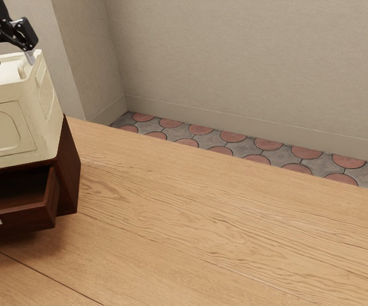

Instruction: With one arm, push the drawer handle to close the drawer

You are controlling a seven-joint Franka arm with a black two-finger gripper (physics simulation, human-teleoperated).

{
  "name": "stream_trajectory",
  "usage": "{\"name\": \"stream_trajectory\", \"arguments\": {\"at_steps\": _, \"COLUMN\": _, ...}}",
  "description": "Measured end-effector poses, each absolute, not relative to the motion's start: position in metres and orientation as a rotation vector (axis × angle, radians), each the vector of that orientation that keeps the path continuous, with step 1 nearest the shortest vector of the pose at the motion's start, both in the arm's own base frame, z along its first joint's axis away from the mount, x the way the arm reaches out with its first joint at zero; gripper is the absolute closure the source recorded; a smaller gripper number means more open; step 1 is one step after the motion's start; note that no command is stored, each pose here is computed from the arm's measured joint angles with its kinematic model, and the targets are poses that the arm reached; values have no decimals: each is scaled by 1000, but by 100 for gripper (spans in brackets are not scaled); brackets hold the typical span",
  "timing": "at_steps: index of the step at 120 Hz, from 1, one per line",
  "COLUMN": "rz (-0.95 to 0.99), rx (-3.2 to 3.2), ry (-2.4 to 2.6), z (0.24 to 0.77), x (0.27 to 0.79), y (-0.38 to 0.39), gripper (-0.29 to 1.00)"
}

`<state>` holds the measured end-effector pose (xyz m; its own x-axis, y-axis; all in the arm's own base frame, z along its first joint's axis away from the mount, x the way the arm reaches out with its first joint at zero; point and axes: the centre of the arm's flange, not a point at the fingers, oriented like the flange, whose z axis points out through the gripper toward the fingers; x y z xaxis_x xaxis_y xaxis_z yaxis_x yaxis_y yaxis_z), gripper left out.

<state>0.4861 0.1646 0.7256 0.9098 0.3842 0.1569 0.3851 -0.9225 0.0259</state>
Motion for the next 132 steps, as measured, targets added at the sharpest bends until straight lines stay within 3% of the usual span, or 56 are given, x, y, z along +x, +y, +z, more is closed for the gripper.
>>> {"name": "stream_trajectory", "arguments": {"at_steps": 29, "rz": -260, "rx": -3075, "ry": -629, "z": 726, "x": 486, "y": 167, "gripper": 2}}
{"name": "stream_trajectory", "arguments": {"at_steps": 32, "rz": -304, "rx": -3072, "ry": -635, "z": 740, "x": 481, "y": 168, "gripper": 2}}
{"name": "stream_trajectory", "arguments": {"at_steps": 38, "rz": -592, "rx": -3033, "ry": -618, "z": 834, "x": 435, "y": 160, "gripper": 2}}
{"name": "stream_trajectory", "arguments": {"at_steps": 42, "rz": -694, "rx": -3015, "ry": -612, "z": 868, "x": 409, "y": 156, "gripper": 2}}
{"name": "stream_trajectory", "arguments": {"at_steps": 57, "rz": -674, "rx": -3045, "ry": -568, "z": 875, "x": 403, "y": 140, "gripper": 2}}
{"name": "stream_trajectory", "arguments": {"at_steps": 77, "rz": -374, "rx": -3167, "ry": -427, "z": 801, "x": 407, "y": 118, "gripper": 2}}
{"name": "stream_trajectory", "arguments": {"at_steps": 104, "rz": -55, "rx": -3190, "ry": -321, "z": 584, "x": 238, "y": 56, "gripper": 2}}
{"name": "stream_trajectory", "arguments": {"at_steps": 114, "rz": 66, "rx": -3200, "ry": -319, "z": 512, "x": 211, "y": 49, "gripper": 2}}
{"name": "stream_trajectory", "arguments": {"at_steps": 132, "rz": 127, "rx": -3239, "ry": -402, "z": 461, "x": 199, "y": 72, "gripper": 2}}
